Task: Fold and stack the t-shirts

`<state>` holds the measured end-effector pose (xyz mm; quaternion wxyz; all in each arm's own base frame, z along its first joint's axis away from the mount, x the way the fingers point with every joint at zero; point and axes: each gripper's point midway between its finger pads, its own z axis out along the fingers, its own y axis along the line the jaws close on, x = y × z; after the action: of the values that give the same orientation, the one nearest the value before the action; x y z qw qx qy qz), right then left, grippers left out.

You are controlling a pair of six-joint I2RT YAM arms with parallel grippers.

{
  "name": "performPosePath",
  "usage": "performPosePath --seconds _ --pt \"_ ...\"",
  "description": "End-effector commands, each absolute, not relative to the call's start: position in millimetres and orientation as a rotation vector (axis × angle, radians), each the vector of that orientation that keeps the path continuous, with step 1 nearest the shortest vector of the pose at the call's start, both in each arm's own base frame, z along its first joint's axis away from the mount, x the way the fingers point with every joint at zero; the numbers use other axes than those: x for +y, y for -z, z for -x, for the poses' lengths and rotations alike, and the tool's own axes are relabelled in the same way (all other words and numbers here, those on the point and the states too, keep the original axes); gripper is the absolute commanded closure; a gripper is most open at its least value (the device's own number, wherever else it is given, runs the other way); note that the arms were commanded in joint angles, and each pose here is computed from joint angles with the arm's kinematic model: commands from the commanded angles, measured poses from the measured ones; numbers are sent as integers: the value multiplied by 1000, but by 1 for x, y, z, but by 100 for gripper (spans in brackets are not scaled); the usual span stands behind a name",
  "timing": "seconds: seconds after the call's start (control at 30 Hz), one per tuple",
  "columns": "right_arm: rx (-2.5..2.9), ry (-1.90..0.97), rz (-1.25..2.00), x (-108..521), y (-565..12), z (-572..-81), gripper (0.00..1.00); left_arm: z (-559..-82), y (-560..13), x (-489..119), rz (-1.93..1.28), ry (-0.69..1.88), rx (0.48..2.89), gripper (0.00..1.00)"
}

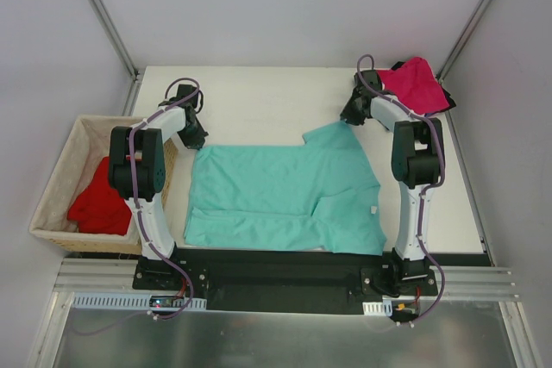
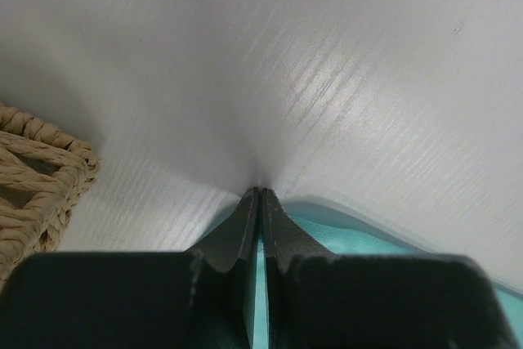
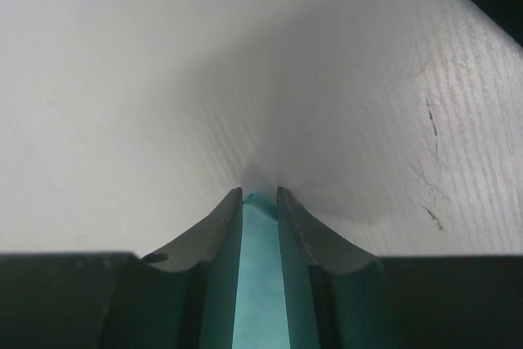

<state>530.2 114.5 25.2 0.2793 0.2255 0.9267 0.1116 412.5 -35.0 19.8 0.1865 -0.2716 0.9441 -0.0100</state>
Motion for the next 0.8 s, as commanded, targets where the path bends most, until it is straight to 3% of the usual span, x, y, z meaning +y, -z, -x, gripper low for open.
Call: performPosePath --seconds 0.0,0.2,0.33,0.77 --pt "2637 -212 -655 104 3 -490 73 -396 -24 -40 766 22 2699 100" --pt "2636 -231 -657 107 3 -493 81 -397 -26 -39 766 17 2694 100" --pt "2643 -231 -656 108 2 -494 99 -397 -24 -39 764 14 2696 100" --pt "2587 -294 -560 119 -32 -497 99 -404 -38 -42 715 47 2673 100"
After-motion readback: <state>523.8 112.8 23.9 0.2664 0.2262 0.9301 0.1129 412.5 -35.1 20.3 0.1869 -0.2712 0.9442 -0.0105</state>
